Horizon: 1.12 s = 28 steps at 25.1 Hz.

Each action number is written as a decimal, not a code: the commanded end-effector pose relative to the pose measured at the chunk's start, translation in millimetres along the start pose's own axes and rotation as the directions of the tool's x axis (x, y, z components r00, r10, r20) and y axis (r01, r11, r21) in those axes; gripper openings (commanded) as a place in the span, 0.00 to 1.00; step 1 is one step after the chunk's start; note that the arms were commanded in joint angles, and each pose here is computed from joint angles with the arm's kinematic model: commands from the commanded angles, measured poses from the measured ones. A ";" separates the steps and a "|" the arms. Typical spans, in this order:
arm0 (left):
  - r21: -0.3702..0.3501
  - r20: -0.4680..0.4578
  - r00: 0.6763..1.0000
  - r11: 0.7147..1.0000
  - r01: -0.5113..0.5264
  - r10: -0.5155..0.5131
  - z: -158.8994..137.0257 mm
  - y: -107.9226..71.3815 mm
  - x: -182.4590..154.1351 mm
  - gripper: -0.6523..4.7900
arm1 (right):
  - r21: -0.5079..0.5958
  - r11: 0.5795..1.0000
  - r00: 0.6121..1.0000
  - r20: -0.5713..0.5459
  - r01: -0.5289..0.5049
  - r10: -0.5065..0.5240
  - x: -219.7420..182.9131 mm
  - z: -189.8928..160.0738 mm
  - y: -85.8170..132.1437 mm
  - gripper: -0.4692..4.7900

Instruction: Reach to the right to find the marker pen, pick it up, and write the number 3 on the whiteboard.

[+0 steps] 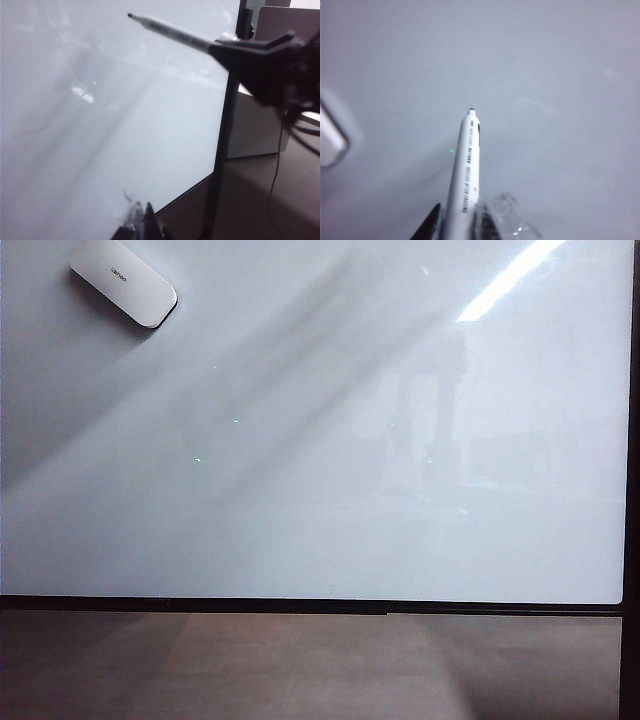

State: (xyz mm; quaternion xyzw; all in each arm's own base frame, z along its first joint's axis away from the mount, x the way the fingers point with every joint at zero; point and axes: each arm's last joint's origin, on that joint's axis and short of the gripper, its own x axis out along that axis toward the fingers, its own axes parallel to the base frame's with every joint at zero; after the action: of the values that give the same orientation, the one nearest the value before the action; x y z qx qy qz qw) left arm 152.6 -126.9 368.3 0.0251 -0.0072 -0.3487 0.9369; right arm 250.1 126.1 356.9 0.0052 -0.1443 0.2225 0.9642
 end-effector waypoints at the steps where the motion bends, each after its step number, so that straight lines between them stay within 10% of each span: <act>1: 0.001 0.018 1.000 1.000 -0.001 0.001 2.7 0.2 -1.1 0.11 | -0.003 1.000 1.000 0.006 0.015 -0.015 9.6 -11.2 0.5 0.17; 28: 0.001 0.008 1.000 1.000 0.000 0.000 1.7 0.1 -1.1 0.11 | -0.001 0.998 0.994 0.082 0.067 -0.067 30.1 -39.8 0.8 0.17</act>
State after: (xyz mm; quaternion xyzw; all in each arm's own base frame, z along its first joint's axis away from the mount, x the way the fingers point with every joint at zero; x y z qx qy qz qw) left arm 152.6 -126.9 368.1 0.0253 -0.0065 -0.3488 0.9368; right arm 289.8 143.7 317.9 0.0097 -0.1494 0.1885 0.9706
